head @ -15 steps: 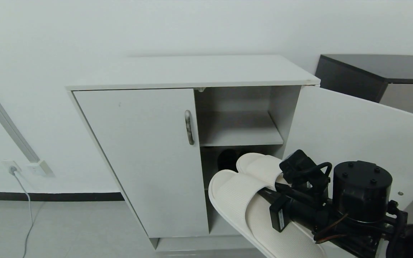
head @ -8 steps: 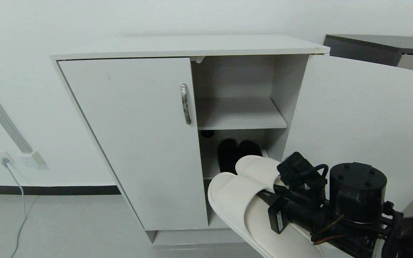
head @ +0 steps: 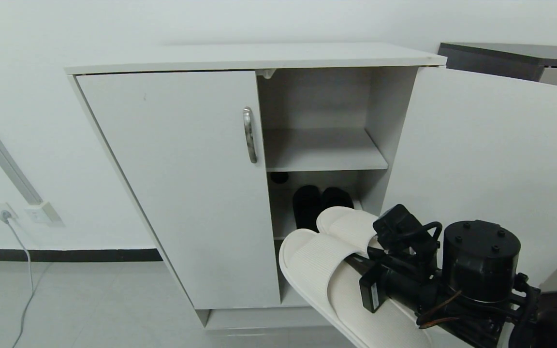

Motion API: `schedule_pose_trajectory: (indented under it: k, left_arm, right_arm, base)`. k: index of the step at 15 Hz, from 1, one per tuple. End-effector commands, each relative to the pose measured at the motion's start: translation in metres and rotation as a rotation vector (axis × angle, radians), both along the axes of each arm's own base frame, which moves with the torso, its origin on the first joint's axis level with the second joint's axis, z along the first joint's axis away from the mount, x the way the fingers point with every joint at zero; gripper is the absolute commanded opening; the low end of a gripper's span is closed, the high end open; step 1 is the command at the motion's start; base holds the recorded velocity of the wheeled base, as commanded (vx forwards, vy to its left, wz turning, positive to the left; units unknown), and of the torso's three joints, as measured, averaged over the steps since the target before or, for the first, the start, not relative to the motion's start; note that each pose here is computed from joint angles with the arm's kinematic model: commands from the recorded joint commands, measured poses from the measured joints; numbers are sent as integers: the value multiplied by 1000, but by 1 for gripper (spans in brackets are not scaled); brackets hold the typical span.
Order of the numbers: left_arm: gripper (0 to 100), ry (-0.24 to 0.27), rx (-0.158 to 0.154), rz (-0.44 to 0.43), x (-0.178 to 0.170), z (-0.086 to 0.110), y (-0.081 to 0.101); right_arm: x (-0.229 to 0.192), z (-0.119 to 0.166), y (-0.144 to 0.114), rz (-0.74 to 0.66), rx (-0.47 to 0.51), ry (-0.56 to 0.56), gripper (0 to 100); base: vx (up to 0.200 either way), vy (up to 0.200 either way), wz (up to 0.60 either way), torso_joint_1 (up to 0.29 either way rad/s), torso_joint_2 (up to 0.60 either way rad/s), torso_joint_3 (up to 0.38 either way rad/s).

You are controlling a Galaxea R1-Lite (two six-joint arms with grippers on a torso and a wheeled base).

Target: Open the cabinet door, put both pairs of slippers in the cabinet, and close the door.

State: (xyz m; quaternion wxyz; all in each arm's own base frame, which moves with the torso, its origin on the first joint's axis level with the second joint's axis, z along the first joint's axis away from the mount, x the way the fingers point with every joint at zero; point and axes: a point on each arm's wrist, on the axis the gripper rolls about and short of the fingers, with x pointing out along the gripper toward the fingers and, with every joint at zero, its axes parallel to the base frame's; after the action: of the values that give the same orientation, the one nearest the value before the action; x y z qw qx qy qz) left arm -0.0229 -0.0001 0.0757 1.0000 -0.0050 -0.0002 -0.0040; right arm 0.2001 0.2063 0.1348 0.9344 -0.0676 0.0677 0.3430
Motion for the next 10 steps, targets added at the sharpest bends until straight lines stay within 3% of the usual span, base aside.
schedule_pose_trajectory:
  k: [1,6,10]
  left_arm:
    - [0,2,-1,0,0,0,0]
    - [0,2,1,-1,0,0,0]
    - [0,-1,2,-1,0,0,0]
  right_arm:
    - [2,-4,2,-5,-6,3,0]
    - [23,8,31,-245,37,-65,0]
    - [25,30,60,-401,67,51,0]
  base:
    - [0,0,0,0,0,0]
    - [0,0,0,0,0,0]
    - [0,0,0,0,0,0]
